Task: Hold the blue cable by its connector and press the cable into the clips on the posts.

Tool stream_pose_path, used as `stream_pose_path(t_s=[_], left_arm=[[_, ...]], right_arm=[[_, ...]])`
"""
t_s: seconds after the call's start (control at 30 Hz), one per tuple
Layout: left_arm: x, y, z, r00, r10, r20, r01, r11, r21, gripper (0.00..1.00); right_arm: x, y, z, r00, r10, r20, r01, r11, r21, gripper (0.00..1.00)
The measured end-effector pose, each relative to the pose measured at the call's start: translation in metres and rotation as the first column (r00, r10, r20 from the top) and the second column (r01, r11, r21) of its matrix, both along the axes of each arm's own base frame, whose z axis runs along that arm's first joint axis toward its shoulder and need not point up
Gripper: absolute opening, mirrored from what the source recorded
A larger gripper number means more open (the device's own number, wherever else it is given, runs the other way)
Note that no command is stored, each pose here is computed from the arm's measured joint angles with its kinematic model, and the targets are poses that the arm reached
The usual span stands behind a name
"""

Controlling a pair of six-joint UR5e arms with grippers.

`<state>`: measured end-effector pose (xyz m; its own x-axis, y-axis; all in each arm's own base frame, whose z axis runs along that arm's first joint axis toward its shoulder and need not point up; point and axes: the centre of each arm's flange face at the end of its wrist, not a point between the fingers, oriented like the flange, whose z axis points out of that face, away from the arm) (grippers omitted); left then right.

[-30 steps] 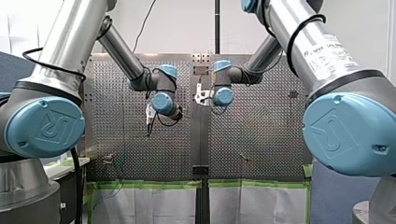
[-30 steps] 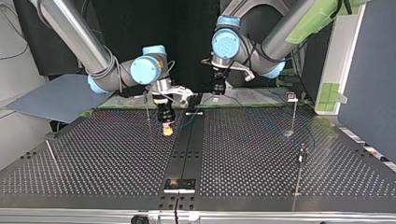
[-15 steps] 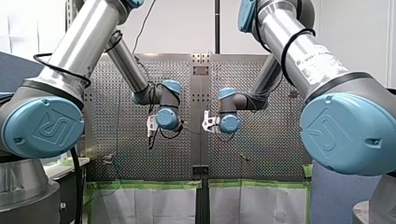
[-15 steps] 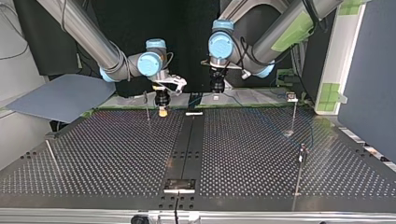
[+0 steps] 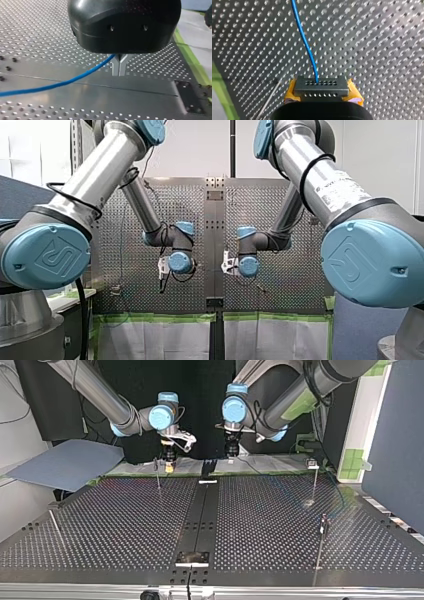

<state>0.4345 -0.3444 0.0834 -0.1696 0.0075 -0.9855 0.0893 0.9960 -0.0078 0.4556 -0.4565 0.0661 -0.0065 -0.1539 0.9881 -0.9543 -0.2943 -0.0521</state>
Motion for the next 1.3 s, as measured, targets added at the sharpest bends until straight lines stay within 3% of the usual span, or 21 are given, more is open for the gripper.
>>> stream_pose_path(t_s=[0.17, 0.3, 0.4, 0.63, 0.83, 1.0, 1.13, 1.3], left_arm=[[-0.002, 0.0, -0.024, 0.9997, -0.003, -0.026, 0.003, 0.9999, 0.011, 0.0], [-0.006, 0.002, -0.041, 0.9987, -0.002, -0.052, 0.003, 0.9997, 0.024, 0.0], [-0.007, 0.001, -0.046, 0.9982, -0.004, -0.059, 0.006, 0.9996, 0.028, 0.0], [-0.015, -0.012, -0.047, 0.998, -0.039, -0.05, 0.04, 0.9988, 0.026, 0.0], [-0.02, -0.026, -0.053, 0.9967, -0.067, -0.044, 0.068, 0.9976, 0.011, 0.0], [-0.02, -0.04, -0.056, 0.9961, -0.084, -0.024, 0.084, 0.9962, -0.023, 0.0], [-0.024, -0.057, -0.064, 0.9942, -0.102, -0.034, 0.101, 0.9946, -0.025, 0.0], [-0.031, -0.079, -0.076, 0.9918, -0.122, -0.04, 0.12, 0.9919, -0.042, 0.0]], right_arm=[[-0.015, 0.008, -0.013, 0.9984, -0.05, 0.027, 0.05, 0.9987, 0.007, 0.0], [-0.028, 0.014, -0.022, 0.9951, -0.093, 0.035, 0.093, 0.9957, 0.008, 0.0], [-0.039, 0.019, -0.029, 0.9909, -0.128, 0.041, 0.128, 0.9917, 0.008, 0.0], [-0.066, 0.023, -0.042, 0.9788, -0.201, 0.039, 0.201, 0.9796, 0.005, 0.0], [-0.09, 0.026, -0.054, 0.9732, -0.228, 0.03, 0.228, 0.9737, 0.005, 0.0], [-0.116, 0.025, -0.066, 0.9723, -0.233, 0.019, 0.233, 0.9724, 0.008, 0.0], [-0.135, 0.025, -0.073, 0.9721, -0.234, 0.011, 0.234, 0.9721, 0.014, 0.0], [-0.158, 0.03, -0.085, 0.9726, -0.231, -0.028, 0.232, 0.972, 0.038, 0.0]])
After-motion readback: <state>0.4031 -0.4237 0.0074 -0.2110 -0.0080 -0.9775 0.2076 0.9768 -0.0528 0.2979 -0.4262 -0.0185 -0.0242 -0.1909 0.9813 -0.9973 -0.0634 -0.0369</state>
